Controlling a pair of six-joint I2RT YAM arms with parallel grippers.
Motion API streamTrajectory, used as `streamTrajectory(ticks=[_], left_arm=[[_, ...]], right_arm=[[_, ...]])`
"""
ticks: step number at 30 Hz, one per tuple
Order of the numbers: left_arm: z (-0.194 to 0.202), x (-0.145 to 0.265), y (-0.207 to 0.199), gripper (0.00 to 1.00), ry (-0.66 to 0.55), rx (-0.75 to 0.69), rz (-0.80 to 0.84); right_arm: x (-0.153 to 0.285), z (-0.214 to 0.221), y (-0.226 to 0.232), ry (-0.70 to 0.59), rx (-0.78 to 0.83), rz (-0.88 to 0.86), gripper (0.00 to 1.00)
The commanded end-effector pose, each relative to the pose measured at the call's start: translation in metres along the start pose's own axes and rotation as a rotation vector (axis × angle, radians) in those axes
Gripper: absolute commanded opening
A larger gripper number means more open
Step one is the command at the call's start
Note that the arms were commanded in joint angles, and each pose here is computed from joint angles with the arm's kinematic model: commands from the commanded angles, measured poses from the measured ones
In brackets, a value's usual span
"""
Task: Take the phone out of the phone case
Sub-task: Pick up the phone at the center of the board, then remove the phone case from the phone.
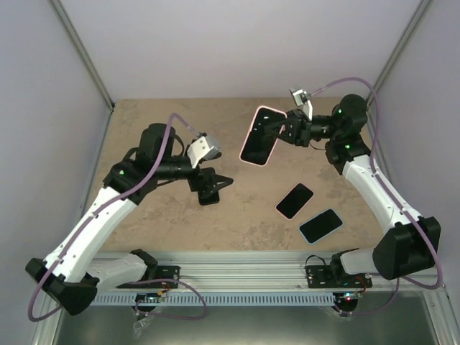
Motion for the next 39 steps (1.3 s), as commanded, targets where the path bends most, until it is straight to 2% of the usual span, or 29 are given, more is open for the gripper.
streamTrajectory(ticks=[1,8,17,24,39], left_arm=[[-0.009,-0.013,-0.005,0.99,-0.017,0.051,0.129],[-0.024,-0.026,-0.002,0.95,-0.068,0.065,0.215],[-0.019,-0.029,0.016,0.78,-0.118,0.142,0.223],[-0.013,-0.032,0.014,0.70,-0.115,0.145,0.232],[-0.009,-0.033,0.006,0.69,-0.121,0.151,0.290]], right_arm=[[0.000,0.004,0.026,0.027,0.092,-0.061,0.01],[0.000,0.007,0.032,0.041,0.095,-0.077,0.01],[-0.002,0.015,0.041,0.075,0.102,-0.108,0.01],[-0.003,0.014,0.040,0.071,0.093,-0.106,0.01],[-0.005,0.010,0.030,0.054,0.072,-0.086,0.01]])
Point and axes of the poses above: each gripper's point midway between its finger pads, its own x axis back along the fingers, its own y axis along the line the jaws close on, z = x × y, the point moved 2 cm from there along x, back along the fingers, and after that the axes turned 11 degrees about -x, right-handed, at the moved point
